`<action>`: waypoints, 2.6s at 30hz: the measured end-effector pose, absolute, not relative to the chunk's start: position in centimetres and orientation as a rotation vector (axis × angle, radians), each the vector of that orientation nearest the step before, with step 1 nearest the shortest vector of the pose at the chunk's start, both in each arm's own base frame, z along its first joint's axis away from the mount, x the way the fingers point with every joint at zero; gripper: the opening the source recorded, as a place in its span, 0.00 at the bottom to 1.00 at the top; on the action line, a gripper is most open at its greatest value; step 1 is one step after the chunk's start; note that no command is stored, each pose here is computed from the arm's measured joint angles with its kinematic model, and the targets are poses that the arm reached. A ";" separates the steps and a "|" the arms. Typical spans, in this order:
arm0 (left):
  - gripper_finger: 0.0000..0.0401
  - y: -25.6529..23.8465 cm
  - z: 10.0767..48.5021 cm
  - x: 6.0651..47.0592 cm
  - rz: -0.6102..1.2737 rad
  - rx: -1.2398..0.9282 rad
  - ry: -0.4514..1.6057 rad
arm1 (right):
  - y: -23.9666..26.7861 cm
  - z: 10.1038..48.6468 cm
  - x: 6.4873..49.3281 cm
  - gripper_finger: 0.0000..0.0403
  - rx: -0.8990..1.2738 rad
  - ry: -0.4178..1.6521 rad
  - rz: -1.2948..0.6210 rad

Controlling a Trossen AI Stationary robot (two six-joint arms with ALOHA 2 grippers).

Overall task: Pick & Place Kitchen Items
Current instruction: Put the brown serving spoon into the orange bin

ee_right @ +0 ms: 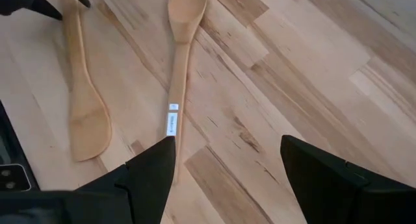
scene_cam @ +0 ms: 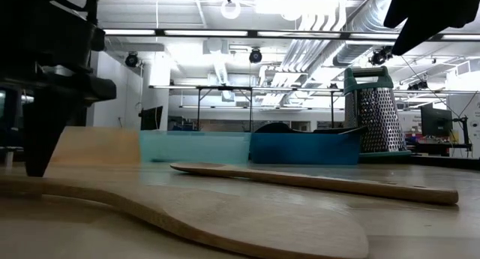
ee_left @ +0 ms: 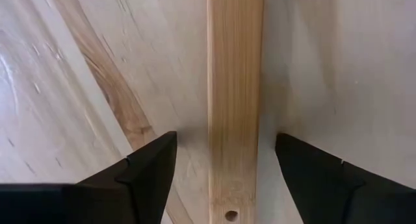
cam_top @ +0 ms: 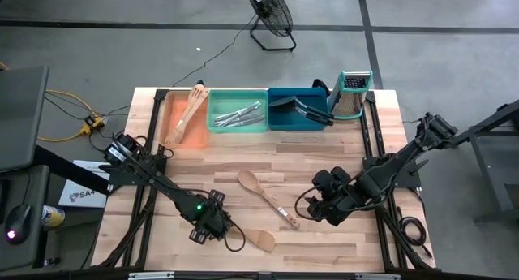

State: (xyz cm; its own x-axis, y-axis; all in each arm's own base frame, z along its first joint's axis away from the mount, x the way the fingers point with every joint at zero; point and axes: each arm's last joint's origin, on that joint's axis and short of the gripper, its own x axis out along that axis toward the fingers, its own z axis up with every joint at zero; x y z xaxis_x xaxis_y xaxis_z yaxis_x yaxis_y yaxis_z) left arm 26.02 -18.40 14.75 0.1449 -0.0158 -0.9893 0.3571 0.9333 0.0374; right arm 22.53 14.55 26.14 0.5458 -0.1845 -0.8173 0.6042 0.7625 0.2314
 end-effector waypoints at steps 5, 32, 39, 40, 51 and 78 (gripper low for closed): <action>0.59 -18.5 13.5 26.0 -0.273 0.291 1.464 | 14.5 26.1 22.5 0.67 0.557 0.872 -0.506; 0.22 -18.5 12.8 26.0 -0.235 0.246 1.496 | 14.6 26.1 22.5 0.67 0.561 0.902 -0.485; 0.22 -18.3 13.9 25.9 -0.143 0.155 1.459 | 14.9 26.0 22.3 0.67 0.581 0.997 -0.421; 0.22 -18.3 14.2 25.8 -0.128 0.134 1.450 | 15.0 26.0 22.3 0.67 0.581 1.010 -0.411; 0.22 -17.9 18.1 24.8 -0.112 -0.012 1.363 | 15.0 25.7 21.7 0.67 0.512 1.091 -0.375; 0.22 -6.0 25.8 23.2 0.895 -0.300 1.215 | 11.7 25.7 22.0 0.67 0.367 1.051 -0.582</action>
State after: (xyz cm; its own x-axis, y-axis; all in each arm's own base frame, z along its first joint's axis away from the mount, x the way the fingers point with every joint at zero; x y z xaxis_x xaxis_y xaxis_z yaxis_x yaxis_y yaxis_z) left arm 23.24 -5.97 25.77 0.0690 0.4324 -0.8991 -0.7305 0.6357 0.2496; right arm 21.99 11.70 25.74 0.3685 -0.2717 -0.8890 0.6092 0.7930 0.0101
